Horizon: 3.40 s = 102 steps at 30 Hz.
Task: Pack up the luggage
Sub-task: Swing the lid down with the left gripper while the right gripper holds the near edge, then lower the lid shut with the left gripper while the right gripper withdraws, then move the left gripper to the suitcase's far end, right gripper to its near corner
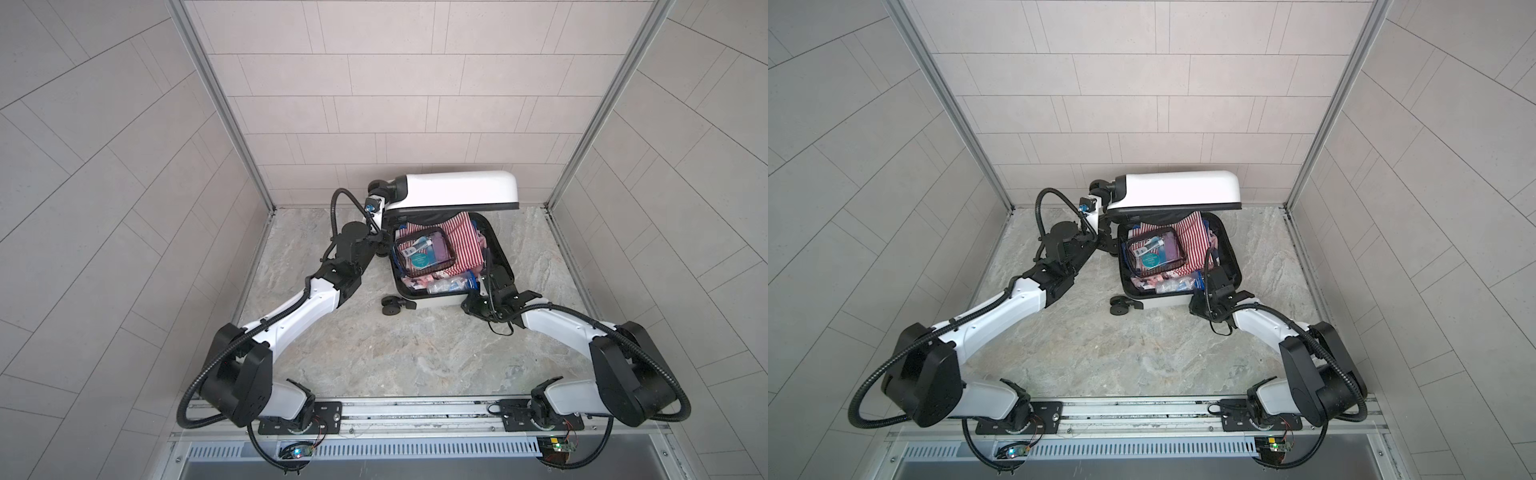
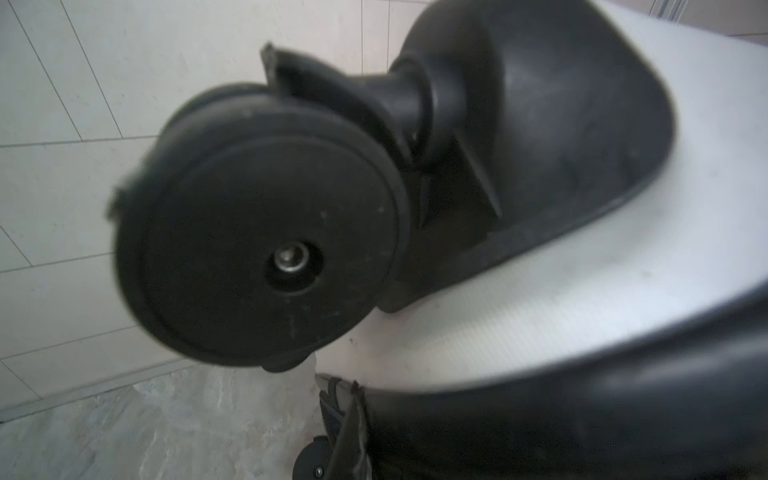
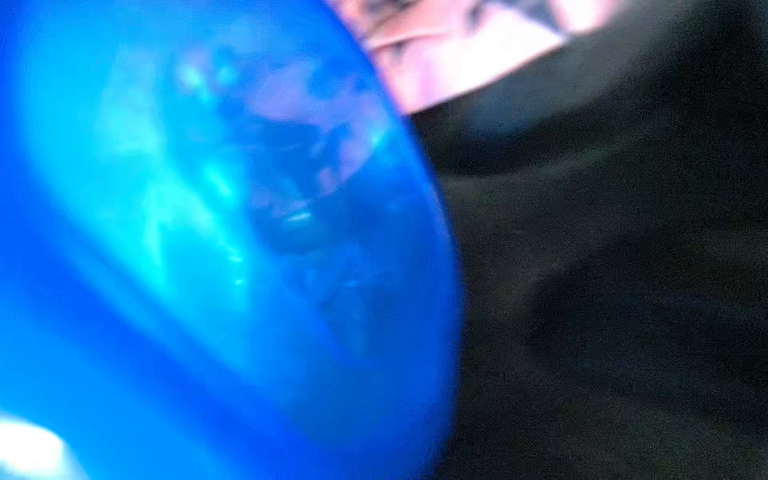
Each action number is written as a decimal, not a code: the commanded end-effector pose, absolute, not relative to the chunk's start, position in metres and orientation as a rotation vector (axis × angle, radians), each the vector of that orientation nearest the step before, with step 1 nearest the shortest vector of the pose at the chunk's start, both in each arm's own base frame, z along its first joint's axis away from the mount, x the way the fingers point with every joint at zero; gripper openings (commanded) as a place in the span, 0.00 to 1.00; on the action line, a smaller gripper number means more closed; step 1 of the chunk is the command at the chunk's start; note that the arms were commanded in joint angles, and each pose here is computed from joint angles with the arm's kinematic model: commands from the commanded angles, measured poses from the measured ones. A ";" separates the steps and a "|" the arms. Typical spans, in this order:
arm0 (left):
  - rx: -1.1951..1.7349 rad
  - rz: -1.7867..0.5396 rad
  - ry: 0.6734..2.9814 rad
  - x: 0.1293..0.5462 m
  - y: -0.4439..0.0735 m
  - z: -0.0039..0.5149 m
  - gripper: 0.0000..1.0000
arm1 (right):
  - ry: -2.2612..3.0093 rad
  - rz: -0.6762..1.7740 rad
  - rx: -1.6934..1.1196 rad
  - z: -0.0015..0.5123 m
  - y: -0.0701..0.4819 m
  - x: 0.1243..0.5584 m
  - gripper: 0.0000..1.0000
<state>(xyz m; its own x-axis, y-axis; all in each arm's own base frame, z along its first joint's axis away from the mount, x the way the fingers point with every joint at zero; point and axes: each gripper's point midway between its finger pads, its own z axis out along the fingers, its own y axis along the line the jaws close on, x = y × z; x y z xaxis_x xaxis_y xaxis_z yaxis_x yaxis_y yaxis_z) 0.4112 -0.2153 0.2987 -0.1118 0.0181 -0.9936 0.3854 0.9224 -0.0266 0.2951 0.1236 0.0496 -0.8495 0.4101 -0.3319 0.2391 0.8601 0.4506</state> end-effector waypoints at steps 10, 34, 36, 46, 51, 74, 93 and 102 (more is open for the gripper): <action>0.288 -0.539 1.647 0.352 -0.236 0.291 0.02 | 2.514 0.514 0.616 0.057 0.081 0.284 0.41; 0.176 -0.587 1.844 0.285 -0.206 0.215 0.43 | 2.523 0.522 0.693 0.046 0.063 0.257 0.41; 0.161 -0.592 1.857 0.277 -0.199 0.218 0.44 | 2.524 0.510 0.688 0.050 0.061 0.252 0.43; 0.098 -0.552 1.896 0.263 -0.167 0.265 0.75 | 2.453 0.374 0.677 0.085 0.034 0.225 0.66; 0.037 -0.732 2.082 0.302 -0.179 0.253 0.79 | 2.402 0.357 0.634 0.108 0.030 0.224 0.73; -0.369 -1.052 2.047 0.588 -0.127 0.233 0.61 | 2.498 0.392 0.660 0.084 0.036 0.296 0.49; -0.343 -1.212 2.212 0.632 -0.170 0.091 0.43 | 2.594 0.414 0.658 0.056 0.041 0.327 0.42; -0.420 -1.323 2.181 0.595 -0.173 0.067 0.37 | 2.598 0.410 0.650 0.057 0.038 0.337 0.43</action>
<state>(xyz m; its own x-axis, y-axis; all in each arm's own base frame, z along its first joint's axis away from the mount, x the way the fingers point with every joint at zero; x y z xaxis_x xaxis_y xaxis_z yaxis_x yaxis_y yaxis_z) 0.5979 -0.1720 0.0365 -0.8242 -0.4985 -0.2687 -0.0327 0.5156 -0.8562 0.3180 0.0374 0.0481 -0.8070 0.5144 -0.2899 0.4080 0.8407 0.3559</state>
